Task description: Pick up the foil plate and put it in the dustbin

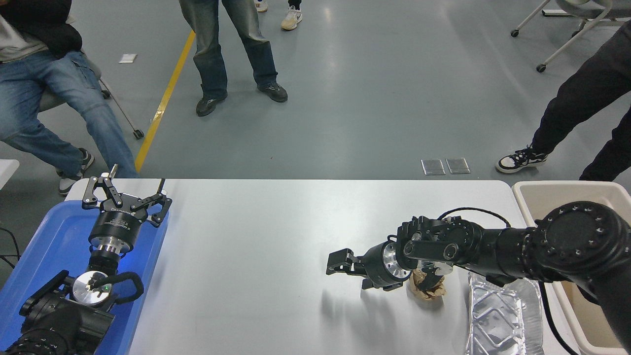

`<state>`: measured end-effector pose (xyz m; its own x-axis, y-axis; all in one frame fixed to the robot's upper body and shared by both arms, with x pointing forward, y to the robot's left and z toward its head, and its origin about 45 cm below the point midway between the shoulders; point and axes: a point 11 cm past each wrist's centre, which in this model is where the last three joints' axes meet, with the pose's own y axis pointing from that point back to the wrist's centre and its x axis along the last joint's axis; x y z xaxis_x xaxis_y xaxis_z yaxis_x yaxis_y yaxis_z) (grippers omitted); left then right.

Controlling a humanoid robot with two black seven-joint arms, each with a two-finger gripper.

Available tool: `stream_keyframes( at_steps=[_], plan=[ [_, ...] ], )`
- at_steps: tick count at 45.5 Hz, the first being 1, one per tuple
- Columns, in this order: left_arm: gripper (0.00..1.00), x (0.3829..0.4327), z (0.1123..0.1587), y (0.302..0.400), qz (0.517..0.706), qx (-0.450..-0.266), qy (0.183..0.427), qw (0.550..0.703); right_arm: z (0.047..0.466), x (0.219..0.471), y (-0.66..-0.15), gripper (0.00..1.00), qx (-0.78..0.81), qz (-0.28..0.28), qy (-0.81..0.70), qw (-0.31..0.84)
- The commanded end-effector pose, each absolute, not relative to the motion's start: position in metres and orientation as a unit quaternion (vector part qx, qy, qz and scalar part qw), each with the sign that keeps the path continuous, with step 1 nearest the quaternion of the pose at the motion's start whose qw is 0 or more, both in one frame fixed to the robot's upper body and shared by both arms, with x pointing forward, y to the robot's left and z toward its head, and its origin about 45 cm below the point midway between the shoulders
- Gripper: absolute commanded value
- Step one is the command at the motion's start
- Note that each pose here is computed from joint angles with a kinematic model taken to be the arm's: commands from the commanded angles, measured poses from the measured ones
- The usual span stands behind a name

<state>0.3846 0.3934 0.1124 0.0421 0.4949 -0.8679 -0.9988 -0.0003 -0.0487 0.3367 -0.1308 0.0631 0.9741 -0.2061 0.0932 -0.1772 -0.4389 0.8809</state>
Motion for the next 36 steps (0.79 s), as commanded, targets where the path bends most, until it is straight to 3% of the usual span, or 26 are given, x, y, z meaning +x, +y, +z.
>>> stream_keyframes(
  at_steps=[1, 12, 20, 31, 36],
  plan=[
    [0.99, 0.3846, 0.1124, 0.3934, 0.603, -0.370, 0.340, 0.620, 0.090, 0.351, -0.123, 1.00, 0.847, 0.013, -0.089, 0.523],
    [0.99, 0.3843, 0.1125, 0.3947, 0.604, -0.371, 0.339, 0.619, 0.164, 0.347, -0.103, 1.00, 0.826, 0.064, 0.035, 0.559],
    [0.99, 0.3845, 0.1128, 0.3944, 0.603, -0.371, 0.339, 0.619, 0.251, 0.353, -0.176, 1.00, 0.789, 0.040, 0.033, 0.612],
    [0.99, 0.3845, 0.1130, 0.3946, 0.603, -0.372, 0.339, 0.619, 0.340, 0.328, -0.259, 1.00, 0.754, -0.001, -0.006, 0.656],
    [0.99, 0.3843, 0.1125, 0.3947, 0.604, -0.371, 0.339, 0.619, 0.377, 0.315, -0.288, 1.00, 0.734, 0.009, -0.041, 0.678]
  ],
)
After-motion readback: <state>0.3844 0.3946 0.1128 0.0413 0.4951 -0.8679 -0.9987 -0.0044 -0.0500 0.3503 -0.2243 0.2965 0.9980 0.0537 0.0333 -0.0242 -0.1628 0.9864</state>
